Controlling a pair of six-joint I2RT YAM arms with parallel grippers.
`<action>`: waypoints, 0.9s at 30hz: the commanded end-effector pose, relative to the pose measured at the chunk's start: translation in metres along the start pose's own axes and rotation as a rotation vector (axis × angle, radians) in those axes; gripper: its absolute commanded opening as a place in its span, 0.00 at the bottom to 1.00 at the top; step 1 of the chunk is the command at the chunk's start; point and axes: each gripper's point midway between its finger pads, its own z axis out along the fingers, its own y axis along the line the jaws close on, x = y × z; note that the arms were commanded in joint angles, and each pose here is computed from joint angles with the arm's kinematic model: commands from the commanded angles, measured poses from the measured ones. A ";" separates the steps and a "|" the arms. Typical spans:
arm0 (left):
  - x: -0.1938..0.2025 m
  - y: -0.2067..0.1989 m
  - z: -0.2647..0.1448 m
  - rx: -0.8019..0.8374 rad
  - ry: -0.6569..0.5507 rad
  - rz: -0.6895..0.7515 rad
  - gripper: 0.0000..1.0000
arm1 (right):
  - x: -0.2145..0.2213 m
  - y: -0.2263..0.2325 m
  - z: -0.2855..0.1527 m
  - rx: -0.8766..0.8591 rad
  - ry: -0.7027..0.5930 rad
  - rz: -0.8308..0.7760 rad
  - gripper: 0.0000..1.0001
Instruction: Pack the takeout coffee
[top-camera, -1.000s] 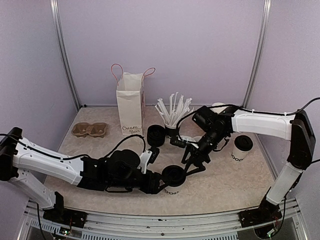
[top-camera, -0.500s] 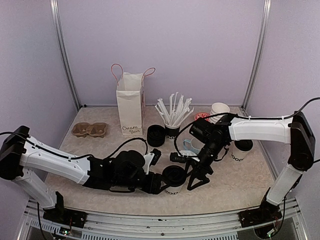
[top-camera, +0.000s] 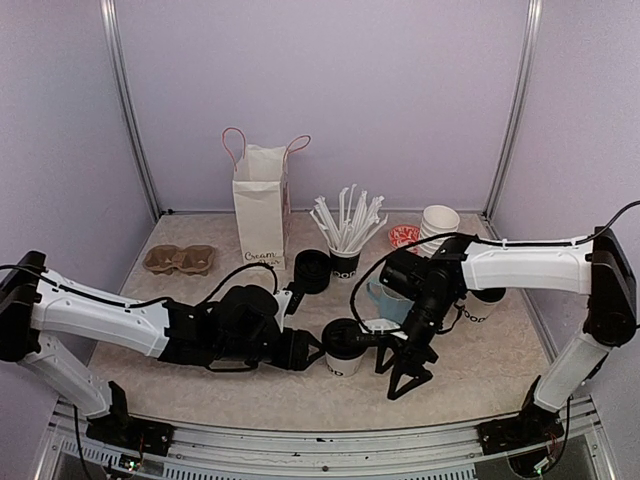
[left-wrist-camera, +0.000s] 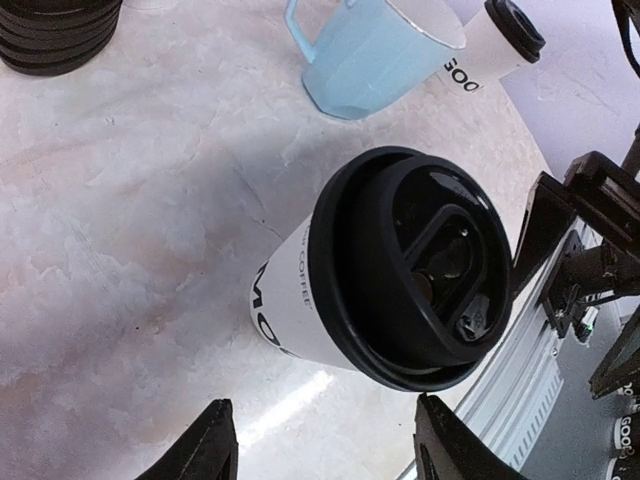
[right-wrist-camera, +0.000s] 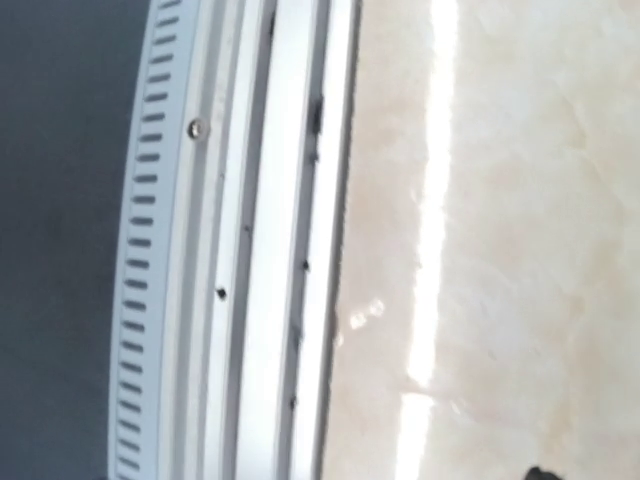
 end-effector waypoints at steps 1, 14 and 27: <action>-0.012 -0.016 -0.014 0.073 -0.057 -0.042 0.61 | -0.017 -0.015 -0.046 0.116 -0.057 -0.019 0.61; -0.015 -0.032 0.008 0.141 -0.064 -0.060 0.59 | -0.061 -0.088 -0.070 0.244 -0.195 0.123 0.55; 0.016 0.006 0.031 0.028 0.047 -0.032 0.53 | -0.049 -0.101 -0.039 0.166 -0.175 0.175 0.35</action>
